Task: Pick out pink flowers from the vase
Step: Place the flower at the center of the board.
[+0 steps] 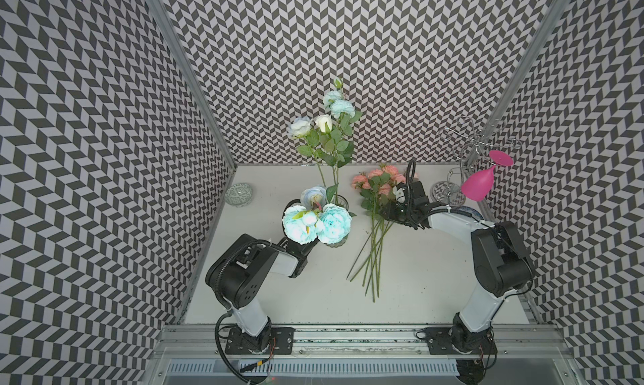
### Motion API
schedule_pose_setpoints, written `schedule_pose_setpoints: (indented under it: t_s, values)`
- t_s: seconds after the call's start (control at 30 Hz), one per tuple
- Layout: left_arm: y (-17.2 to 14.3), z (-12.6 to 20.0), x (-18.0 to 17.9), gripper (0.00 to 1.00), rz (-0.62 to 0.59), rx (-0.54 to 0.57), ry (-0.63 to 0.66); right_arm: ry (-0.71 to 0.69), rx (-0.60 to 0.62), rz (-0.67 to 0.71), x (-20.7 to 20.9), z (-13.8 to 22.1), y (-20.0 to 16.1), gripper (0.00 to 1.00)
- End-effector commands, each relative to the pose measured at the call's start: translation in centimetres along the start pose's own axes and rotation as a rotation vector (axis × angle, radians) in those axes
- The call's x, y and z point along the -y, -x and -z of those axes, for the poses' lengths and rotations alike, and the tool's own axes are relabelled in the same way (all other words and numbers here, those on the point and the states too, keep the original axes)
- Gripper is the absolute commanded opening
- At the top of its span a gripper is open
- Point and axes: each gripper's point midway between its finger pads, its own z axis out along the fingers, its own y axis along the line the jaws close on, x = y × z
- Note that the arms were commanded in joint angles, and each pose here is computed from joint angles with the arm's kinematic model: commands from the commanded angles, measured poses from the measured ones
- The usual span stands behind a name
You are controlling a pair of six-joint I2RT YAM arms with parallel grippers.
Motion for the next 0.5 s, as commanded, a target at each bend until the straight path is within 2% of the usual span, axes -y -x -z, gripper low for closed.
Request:
schedule_pose_setpoints:
  t_s: [0.0, 0.03, 0.1, 0.27, 0.33, 0.4, 0.47]
  values:
    - [-4.9, 1.2, -0.7, 0.32, 0.044, -0.172, 0.044, 0.023, 0.117, 0.005, -1.2, 1.7, 2.7, 0.42]
    - [-4.9, 1.2, -0.8, 0.39, 0.046, -0.171, 0.047, 0.025, 0.127, 0.005, -1.4, 2.0, 2.9, 0.43]
    - [-4.8, 1.2, -0.7, 0.45, 0.051, -0.168, 0.045, 0.034, 0.142, 0.007, -1.7, 2.4, 3.1, 0.44]
    - [-4.7, 1.5, -0.7, 0.75, 0.045, -0.164, 0.044, 0.043, 0.189, 0.007, -2.2, 3.6, 4.0, 0.47]
    - [-4.6, 1.6, -0.7, 0.84, 0.043, -0.159, 0.047, 0.041, 0.202, 0.008, -2.3, 3.8, 4.3, 0.47]
    - [-4.5, 1.8, -0.7, 0.99, 0.042, -0.156, 0.048, 0.042, 0.209, 0.011, -2.4, 4.0, 4.4, 0.47]
    - [-4.5, 2.0, -0.7, 0.99, 0.039, -0.154, 0.049, 0.043, 0.21, 0.012, -2.4, 4.0, 4.4, 0.48]
